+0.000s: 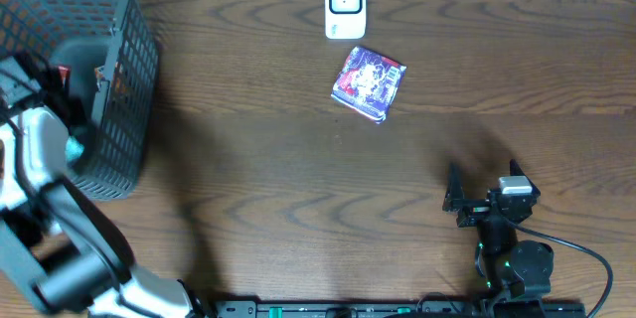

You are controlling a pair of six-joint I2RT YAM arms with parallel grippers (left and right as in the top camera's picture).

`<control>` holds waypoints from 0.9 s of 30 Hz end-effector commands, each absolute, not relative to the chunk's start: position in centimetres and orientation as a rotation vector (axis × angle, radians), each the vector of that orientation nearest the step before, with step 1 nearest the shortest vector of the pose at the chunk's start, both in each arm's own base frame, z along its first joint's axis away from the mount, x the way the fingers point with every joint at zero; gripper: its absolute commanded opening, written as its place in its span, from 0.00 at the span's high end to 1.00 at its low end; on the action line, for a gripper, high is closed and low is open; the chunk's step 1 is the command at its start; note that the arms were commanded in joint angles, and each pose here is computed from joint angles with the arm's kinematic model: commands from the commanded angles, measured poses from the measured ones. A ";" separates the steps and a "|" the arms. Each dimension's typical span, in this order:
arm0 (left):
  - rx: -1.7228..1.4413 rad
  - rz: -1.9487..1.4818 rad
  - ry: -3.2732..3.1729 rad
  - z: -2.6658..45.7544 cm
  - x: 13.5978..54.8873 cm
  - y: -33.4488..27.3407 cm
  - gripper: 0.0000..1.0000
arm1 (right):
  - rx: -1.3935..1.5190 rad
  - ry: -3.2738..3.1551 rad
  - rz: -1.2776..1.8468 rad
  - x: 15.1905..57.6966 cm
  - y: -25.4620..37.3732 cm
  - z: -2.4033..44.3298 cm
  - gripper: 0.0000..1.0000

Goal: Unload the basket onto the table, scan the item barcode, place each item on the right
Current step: 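Reach the left gripper into the basket and grasp the green packet, then move the green packet past the scanner and release it on the table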

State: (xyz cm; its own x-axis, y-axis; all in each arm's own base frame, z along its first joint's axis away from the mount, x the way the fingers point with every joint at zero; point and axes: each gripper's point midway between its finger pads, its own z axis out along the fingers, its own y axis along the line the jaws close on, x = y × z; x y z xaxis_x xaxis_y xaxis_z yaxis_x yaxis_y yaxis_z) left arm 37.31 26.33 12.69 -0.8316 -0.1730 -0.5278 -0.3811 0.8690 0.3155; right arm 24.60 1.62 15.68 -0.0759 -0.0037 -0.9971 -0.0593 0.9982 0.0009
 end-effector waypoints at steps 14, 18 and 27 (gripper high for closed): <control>-0.323 -0.280 1.430 49.5 38.6 2.3 0.93 | -0.056 1.647 0.037 24.6 1.6 15.6 0.01; -0.240 -0.380 1.579 45.8 40.5 -3.4 0.93 | -0.056 1.648 0.037 24.6 1.6 15.6 0.01; -0.066 -0.522 1.999 32.7 43.2 -16.1 0.93 | -0.056 1.648 0.037 24.6 1.6 15.6 0.01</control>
State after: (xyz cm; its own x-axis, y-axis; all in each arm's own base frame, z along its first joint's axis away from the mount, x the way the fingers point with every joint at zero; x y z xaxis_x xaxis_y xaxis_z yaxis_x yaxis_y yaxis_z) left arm 43.22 -12.81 34.53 -0.4167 -0.2846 -0.8633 0.1384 0.9188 -0.3697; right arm 24.60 1.62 15.67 -0.0763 -0.0037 -0.9971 -0.0590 0.9983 0.0008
